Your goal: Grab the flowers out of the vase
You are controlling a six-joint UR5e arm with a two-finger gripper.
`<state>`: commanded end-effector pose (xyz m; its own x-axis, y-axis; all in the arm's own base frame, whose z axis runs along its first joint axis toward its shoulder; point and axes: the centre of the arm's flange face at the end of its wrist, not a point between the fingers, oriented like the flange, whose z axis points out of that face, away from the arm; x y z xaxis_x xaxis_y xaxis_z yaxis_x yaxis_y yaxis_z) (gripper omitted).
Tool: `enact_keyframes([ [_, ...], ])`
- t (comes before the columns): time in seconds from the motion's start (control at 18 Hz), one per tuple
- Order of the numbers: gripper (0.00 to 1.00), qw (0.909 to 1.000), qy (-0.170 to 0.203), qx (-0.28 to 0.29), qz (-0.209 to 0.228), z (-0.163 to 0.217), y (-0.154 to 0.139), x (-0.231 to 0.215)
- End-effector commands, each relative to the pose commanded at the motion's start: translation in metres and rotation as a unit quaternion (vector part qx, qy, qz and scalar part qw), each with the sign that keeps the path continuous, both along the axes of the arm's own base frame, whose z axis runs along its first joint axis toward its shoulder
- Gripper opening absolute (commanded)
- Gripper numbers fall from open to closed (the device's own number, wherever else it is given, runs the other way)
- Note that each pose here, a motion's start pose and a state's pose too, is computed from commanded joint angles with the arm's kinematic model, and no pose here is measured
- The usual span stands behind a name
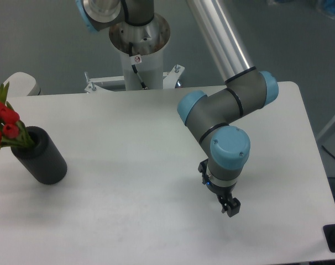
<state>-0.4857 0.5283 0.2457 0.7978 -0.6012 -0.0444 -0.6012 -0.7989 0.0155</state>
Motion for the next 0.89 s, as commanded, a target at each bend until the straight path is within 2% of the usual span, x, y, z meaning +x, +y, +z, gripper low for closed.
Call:
enact_keyframes([
  [0.67, 1.0, 1.0, -0.005, 0.007, 0.001, 0.0, -0.002, 0.009],
  [0.89, 1.0, 0.9988, -0.031, 0.037, 0.006, 0.0, -0.003, 0.022],
])
